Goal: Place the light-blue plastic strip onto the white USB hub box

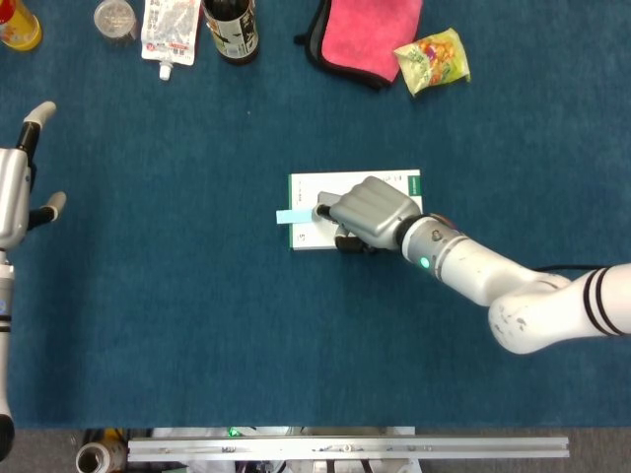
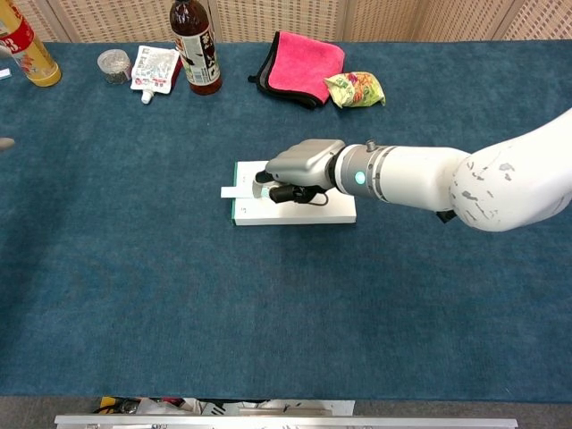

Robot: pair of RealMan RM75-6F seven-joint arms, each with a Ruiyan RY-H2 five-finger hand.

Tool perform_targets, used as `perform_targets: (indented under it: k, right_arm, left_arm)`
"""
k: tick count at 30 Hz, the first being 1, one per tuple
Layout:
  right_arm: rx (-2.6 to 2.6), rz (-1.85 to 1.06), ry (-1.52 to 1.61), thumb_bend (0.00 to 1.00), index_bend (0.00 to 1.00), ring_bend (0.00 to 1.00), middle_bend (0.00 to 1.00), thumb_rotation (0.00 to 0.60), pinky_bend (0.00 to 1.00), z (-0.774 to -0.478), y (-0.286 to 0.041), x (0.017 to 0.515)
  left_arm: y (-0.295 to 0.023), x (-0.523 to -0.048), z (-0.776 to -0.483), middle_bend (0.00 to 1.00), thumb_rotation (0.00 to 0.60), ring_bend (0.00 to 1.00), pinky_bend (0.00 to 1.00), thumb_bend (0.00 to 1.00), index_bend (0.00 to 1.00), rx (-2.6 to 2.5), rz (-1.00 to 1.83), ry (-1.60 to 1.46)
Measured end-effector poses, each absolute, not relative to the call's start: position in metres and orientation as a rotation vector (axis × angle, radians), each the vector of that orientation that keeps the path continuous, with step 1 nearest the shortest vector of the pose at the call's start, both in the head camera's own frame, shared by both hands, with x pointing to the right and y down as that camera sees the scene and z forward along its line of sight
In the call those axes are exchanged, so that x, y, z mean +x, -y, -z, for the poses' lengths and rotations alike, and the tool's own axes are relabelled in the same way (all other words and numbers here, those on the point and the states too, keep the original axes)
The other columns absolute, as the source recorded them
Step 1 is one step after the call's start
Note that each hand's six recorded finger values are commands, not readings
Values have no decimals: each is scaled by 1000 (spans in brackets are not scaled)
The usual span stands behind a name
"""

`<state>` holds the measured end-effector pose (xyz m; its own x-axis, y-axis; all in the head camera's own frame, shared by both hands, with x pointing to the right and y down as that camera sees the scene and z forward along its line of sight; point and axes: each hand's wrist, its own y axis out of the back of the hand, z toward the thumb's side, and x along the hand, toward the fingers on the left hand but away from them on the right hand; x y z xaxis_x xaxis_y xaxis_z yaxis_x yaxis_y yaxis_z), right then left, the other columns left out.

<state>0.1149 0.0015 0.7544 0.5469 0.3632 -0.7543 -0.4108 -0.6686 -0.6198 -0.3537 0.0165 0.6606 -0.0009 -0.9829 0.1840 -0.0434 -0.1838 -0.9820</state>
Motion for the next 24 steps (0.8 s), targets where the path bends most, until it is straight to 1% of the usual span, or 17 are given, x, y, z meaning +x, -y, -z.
perform_targets:
  k: [9, 19, 24]
  right_arm:
    - [-1975, -1188, -10, 1000, 207, 1000, 1000, 0, 1000, -749, 2, 113]
    - [-1966, -1200, -23, 1000, 207, 1000, 1000, 0, 1000, -756, 3, 113]
    - [-1971, -1192, -17, 1000, 207, 1000, 1000, 0, 1000, -754, 2, 112]
  left_arm:
    - [-16, -355, -660, 944, 600, 920, 1000, 135, 168, -1373, 1326, -1156]
    - [-17, -356, -661, 944, 600, 920, 1000, 135, 168, -1374, 1333, -1158]
    - [-17, -356, -661, 944, 600, 920, 1000, 135, 168, -1373, 1332, -1159]
